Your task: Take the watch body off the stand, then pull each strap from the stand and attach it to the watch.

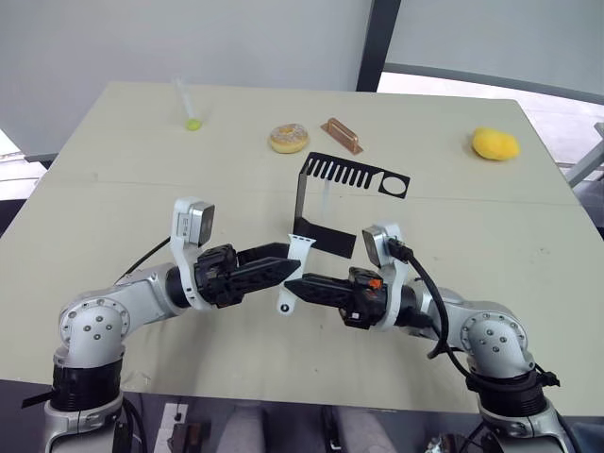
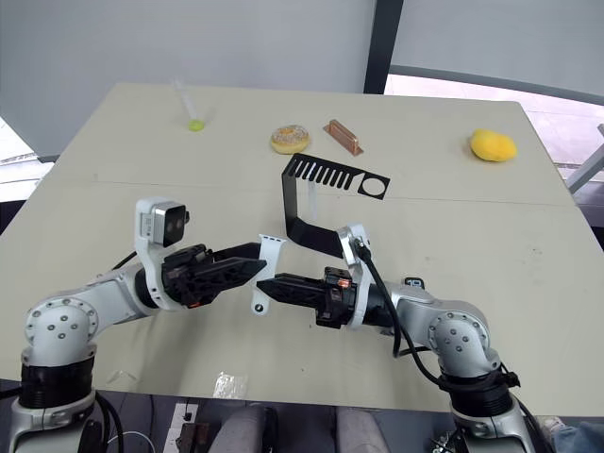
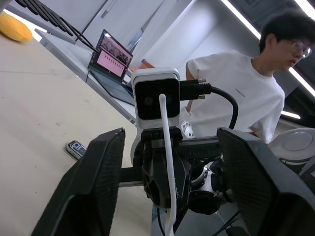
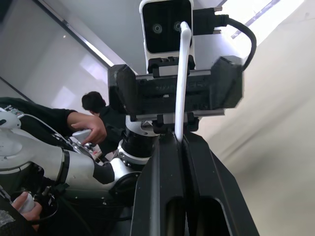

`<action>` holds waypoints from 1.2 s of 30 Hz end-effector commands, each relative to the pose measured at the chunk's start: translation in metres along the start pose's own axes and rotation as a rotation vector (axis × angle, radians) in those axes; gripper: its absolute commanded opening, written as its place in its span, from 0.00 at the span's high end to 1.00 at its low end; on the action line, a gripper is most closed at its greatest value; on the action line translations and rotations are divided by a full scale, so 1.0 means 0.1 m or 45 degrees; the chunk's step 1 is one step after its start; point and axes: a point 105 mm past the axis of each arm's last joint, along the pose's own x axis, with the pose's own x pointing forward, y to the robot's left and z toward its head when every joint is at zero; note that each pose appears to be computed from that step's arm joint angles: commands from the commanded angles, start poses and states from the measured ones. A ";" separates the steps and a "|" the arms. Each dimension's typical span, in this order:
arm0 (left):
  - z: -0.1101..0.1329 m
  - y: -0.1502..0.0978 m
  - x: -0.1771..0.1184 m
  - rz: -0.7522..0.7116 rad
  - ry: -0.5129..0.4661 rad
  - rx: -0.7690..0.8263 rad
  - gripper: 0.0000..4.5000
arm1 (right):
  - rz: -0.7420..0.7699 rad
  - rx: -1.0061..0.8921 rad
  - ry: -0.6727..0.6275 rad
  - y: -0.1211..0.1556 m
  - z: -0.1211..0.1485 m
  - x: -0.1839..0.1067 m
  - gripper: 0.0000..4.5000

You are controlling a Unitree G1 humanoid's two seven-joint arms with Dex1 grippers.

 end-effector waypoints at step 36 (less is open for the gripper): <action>0.04 -0.05 0.01 -0.044 -0.078 -0.031 0.99 | -0.027 -0.031 0.020 0.05 0.04 -0.01 1.00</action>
